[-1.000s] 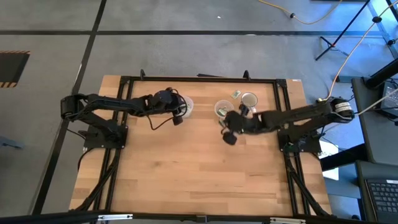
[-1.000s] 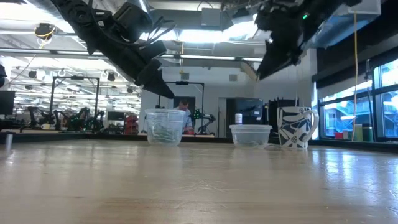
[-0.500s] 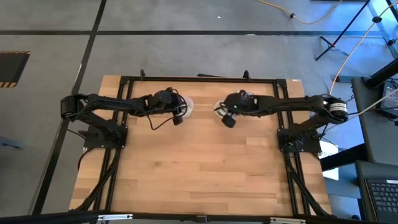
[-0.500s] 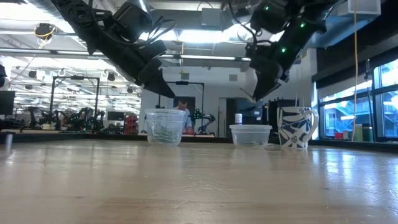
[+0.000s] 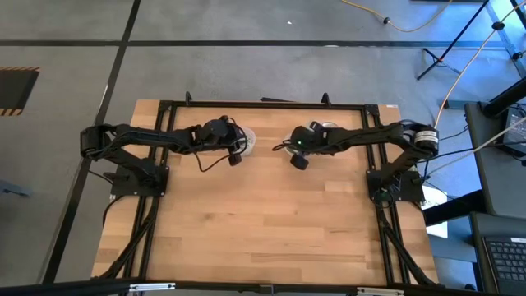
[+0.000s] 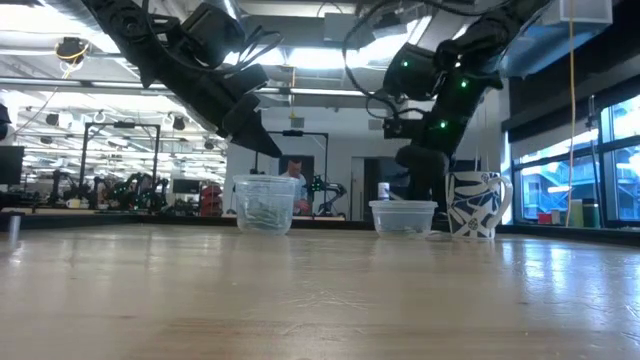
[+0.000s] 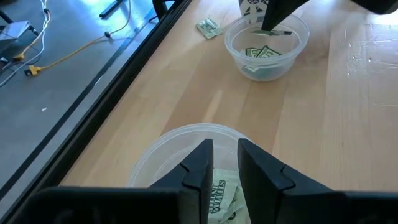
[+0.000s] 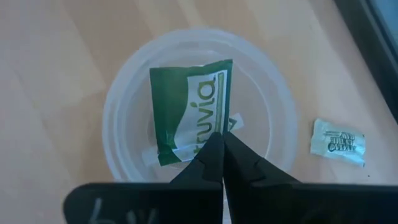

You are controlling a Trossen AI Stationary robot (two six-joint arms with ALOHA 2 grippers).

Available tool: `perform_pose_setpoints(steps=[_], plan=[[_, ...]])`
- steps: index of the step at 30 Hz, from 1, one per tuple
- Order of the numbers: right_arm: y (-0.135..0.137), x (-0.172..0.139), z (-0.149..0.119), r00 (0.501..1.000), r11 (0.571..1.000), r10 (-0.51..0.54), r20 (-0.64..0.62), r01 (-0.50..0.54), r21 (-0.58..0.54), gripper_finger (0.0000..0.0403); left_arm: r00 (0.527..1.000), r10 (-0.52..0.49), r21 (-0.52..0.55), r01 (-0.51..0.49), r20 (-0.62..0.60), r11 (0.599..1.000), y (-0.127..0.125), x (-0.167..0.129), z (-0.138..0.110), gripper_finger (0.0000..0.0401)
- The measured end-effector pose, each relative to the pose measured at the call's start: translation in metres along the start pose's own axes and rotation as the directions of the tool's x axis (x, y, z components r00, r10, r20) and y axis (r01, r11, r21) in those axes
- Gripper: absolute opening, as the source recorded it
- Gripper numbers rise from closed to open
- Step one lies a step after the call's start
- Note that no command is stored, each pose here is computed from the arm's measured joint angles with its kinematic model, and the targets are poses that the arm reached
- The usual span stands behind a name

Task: Pick and place Stevia / Truvia into bins
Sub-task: Put the green truvia packet into the small transparent container, then put the white stevia packet into the large transparent container

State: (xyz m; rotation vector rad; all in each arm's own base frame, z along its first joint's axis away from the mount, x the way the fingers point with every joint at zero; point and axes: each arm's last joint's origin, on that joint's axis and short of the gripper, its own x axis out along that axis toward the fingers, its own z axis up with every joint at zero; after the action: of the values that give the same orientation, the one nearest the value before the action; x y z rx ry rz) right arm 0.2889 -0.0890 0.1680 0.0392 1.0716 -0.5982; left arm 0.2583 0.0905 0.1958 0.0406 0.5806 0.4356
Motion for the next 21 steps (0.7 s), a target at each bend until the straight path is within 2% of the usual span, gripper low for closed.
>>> perform_pose_setpoints(steps=[9,17,21], plan=[[0.0015,0.0047,-0.0004,1.000,1.000,-0.004,-0.005,0.004,-0.026,0.0005,1.000,0.001,0.044,-0.002,0.002,0.999,0.0001,0.0000,0.0003,0.0071],[0.0015,0.0047,-0.0003,1.000,1.000,-0.004,-0.004,0.004,-0.020,0.0041,1.000,0.002,0.044,-0.002,0.002,0.999,0.0002,0.0000,0.0003,0.0068],[0.0017,0.0047,0.0019,1.000,1.000,-0.003,0.017,0.002,0.028,0.0060,1.000,0.002,0.043,-0.002,0.001,0.999,0.0002,0.0000,0.0001,0.0070]])
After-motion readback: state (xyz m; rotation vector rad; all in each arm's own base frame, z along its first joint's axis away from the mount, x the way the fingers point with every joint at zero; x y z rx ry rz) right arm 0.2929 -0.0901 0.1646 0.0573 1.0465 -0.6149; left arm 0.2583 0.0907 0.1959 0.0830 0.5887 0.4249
